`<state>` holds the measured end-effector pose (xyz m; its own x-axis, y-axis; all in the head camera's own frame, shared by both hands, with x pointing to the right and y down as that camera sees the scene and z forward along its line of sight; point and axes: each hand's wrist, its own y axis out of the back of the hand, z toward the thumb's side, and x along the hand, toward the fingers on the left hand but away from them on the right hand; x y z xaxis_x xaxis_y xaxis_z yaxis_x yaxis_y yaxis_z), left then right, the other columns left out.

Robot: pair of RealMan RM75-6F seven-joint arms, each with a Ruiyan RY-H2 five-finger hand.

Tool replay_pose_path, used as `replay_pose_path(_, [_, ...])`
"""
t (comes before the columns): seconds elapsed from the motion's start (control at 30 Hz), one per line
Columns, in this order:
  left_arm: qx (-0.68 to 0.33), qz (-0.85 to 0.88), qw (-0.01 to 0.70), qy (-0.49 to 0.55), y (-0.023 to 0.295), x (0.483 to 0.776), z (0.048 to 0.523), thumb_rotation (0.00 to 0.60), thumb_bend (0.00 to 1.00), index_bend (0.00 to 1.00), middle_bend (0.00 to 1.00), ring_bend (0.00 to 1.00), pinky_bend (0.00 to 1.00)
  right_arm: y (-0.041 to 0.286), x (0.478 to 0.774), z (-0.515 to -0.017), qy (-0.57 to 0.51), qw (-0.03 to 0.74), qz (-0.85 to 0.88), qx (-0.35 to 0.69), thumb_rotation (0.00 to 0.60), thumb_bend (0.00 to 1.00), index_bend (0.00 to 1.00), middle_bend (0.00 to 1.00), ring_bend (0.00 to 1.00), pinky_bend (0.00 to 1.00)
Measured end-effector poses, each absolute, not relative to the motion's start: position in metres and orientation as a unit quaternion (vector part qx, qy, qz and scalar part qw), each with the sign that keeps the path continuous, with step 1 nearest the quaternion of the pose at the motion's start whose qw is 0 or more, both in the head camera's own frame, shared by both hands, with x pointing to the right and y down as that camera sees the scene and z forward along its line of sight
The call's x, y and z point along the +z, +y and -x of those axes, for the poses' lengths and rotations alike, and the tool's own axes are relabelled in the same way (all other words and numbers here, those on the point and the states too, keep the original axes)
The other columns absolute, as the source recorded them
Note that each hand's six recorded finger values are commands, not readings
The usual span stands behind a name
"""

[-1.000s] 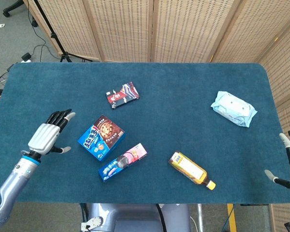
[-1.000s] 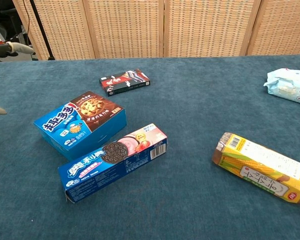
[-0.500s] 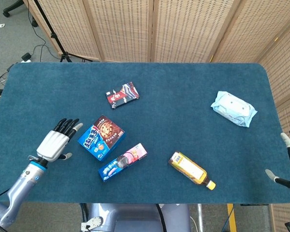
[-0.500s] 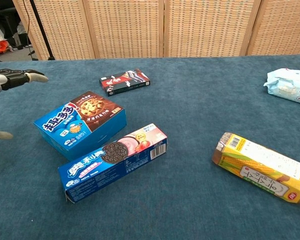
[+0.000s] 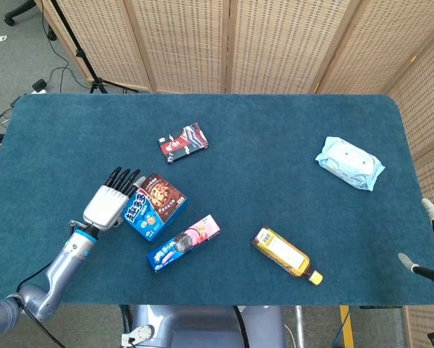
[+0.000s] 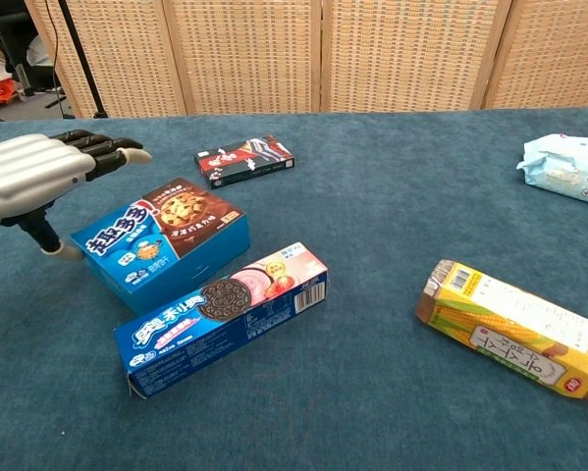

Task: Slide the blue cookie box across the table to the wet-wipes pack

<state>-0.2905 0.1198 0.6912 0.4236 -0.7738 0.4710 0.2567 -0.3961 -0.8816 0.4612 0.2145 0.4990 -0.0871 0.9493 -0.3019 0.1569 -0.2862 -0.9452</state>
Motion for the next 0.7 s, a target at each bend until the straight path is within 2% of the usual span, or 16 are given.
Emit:
replay_pose_path(0.27, [-0.495,0.654,0.539,0.19,0.104,0.7,0.271,0.6,0.0,0.0,0.0,0.0,0.0,0.213,0.498,-0.464,-0.484,0.351,0.574,0.559,0.6,0.0,0.0,0.0,0.0,0.0])
replay_pose_path(0.7, [-0.502,0.651,0.531,0.205,0.086,0.706,0.25,0.6,0.0,0.0,0.0,0.0,0.0,0.213,0.501,-0.463,-0.479,0.35,0.576,0.562,0.6,0.0,0.0,0.0,0.0,0.0])
